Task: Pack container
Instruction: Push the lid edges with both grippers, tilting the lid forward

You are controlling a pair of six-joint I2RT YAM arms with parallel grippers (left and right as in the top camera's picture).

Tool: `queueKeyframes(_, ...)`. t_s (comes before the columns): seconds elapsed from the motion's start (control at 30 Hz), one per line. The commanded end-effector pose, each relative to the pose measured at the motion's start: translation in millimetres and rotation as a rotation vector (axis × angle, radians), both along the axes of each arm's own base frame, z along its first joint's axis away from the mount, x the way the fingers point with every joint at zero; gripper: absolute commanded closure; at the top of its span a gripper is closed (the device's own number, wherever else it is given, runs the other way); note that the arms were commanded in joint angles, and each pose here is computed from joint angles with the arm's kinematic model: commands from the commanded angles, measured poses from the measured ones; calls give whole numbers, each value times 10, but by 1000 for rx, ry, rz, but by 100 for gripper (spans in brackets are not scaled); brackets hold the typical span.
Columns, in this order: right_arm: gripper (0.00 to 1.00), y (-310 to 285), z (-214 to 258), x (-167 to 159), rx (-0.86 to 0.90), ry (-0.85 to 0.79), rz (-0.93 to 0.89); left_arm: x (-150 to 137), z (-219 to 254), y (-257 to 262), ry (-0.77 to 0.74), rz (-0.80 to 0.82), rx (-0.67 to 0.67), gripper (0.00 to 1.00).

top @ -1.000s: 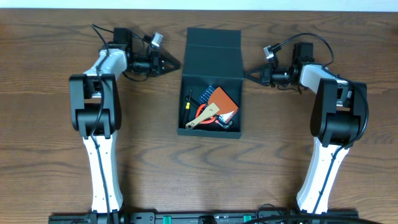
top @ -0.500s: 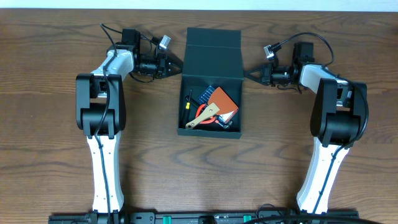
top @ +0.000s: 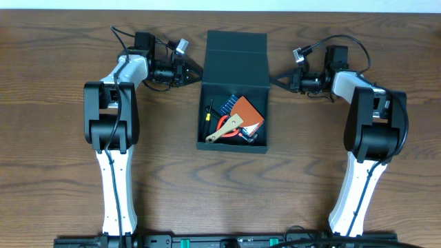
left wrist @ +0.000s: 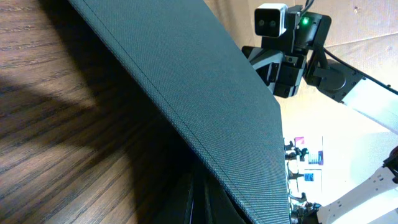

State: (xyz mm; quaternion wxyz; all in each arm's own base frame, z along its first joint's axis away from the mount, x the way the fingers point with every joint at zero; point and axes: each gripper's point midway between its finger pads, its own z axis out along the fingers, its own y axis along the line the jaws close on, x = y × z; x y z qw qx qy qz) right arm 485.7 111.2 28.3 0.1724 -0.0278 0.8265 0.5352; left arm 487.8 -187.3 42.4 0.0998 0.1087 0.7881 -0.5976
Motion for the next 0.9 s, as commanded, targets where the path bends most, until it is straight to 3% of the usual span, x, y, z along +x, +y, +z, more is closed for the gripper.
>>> queueKeyframes(0.0, 99, 95, -16, -16, 15, 15, 16, -38, -46, 8, 35, -1, -27, 94)
queueKeyframes(0.4, 99, 209, -10, 2, 11, 8, 26, -41, -39, 6, 37, -2, -31, 95)
queueKeyframes(0.87, 99, 271, 128, 3, 73, -47, 66, -49, 131, -25, 6, -29, -127, 94)
